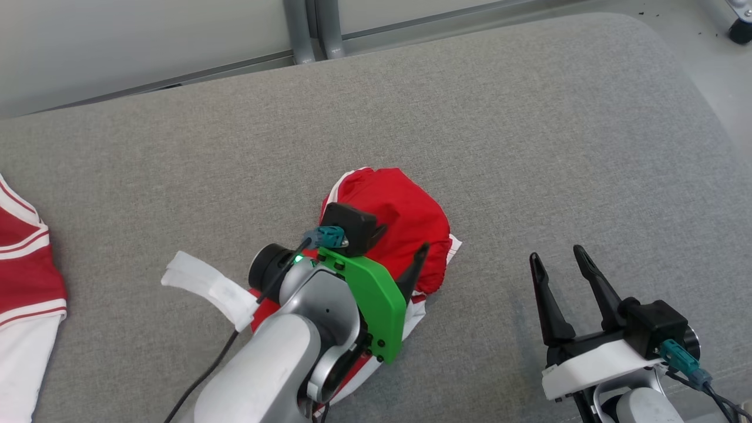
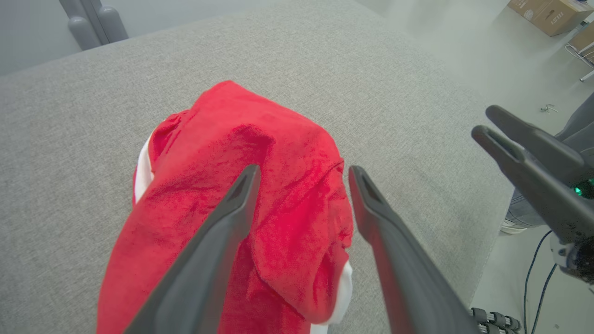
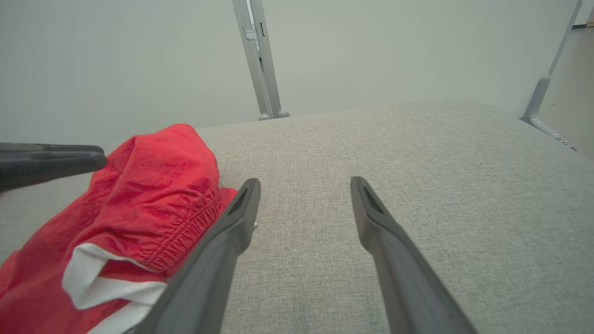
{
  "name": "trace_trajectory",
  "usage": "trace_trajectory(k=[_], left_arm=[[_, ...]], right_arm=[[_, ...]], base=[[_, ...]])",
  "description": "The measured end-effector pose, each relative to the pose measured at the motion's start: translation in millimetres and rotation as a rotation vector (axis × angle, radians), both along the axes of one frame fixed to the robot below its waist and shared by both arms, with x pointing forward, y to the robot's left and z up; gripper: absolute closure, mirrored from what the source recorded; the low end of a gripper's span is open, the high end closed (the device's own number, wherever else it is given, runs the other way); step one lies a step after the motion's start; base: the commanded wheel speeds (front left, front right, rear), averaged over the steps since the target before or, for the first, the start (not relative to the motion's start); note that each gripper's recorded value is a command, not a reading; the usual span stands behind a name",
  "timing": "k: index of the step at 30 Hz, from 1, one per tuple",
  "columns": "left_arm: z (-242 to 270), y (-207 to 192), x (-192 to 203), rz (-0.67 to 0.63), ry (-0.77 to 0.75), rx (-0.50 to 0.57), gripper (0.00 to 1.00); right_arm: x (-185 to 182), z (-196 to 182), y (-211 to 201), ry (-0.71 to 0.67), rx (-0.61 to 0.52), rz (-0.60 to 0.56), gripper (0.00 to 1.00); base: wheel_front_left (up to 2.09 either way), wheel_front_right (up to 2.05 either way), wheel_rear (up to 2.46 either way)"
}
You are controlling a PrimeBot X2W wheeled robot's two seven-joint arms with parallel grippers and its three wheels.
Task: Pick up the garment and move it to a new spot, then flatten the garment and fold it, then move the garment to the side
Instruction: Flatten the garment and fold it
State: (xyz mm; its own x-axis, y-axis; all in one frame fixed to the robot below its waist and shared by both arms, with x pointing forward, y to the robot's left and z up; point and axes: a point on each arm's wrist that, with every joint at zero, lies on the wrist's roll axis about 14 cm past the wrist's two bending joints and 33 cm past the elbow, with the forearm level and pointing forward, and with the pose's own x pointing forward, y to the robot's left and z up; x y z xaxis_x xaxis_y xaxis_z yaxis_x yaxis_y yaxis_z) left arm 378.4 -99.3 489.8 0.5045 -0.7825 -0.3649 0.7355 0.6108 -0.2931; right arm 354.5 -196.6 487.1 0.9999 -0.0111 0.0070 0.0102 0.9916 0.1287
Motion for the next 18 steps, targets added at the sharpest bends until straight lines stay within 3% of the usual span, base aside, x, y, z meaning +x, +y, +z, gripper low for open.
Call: trace_trajectory(k=[8,18], left_arm=[[40.7,-34.7,-38.8,-0.143,-0.055,-0.09,0.0],[-10.2,-40.2,-14.4,-0.104,0.014,0.034,0.0]], right_arm=[[2.9,-1.0,7.8,0.001,0.005,0.024,0.0],[6.0,0.1,0.4,0.001,0.002,0.002,0.0]], base=[[0.0,0.0,0.0],[0.0,0.0,0.0]])
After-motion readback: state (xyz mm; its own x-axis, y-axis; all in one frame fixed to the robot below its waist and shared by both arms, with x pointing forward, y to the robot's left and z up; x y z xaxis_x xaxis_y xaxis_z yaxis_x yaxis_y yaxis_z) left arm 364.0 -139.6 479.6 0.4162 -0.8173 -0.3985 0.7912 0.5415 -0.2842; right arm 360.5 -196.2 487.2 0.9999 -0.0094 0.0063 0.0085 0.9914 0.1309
